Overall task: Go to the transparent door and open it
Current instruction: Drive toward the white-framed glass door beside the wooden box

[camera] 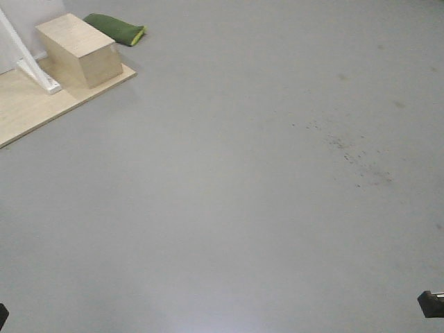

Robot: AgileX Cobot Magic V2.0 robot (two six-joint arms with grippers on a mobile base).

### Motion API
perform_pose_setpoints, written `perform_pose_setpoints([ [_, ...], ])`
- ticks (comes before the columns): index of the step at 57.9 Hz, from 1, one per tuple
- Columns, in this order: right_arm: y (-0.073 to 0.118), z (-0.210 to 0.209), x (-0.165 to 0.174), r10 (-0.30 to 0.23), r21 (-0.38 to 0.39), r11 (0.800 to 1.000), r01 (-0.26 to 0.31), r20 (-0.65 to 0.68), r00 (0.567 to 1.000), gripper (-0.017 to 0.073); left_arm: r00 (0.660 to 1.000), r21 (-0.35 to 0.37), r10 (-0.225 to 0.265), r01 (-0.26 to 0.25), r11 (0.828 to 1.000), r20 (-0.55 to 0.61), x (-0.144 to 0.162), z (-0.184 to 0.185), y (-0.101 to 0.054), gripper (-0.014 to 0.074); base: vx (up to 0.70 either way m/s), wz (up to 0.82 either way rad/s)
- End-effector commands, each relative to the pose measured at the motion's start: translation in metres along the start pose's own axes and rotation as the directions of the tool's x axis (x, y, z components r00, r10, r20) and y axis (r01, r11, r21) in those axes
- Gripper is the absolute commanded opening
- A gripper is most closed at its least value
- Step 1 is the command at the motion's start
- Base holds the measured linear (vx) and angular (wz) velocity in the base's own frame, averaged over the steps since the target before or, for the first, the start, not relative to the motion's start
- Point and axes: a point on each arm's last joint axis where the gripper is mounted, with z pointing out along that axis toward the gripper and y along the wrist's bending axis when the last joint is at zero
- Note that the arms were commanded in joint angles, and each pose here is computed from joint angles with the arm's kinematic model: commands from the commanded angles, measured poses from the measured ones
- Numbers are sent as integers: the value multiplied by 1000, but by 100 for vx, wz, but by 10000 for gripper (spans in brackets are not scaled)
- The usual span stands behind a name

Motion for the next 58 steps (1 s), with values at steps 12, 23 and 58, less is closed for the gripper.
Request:
perform_pose_setpoints([
  [12, -1, -1, -4, -5, 11, 1000, 4, 84, 996, 0, 998, 5, -9, 8, 1000, 60, 2, 2, 0, 4, 54, 59],
  [23, -1, -1, -4, -5, 11, 1000, 4, 83, 997, 0, 998, 5, -9, 8, 1000, 60, 2, 2, 0, 4, 56, 66],
  [58, -1, -1, -4, -5, 11, 1000, 4, 83, 997, 0, 998, 5, -9, 8, 1000, 60, 2, 2, 0, 4, 57, 63],
])
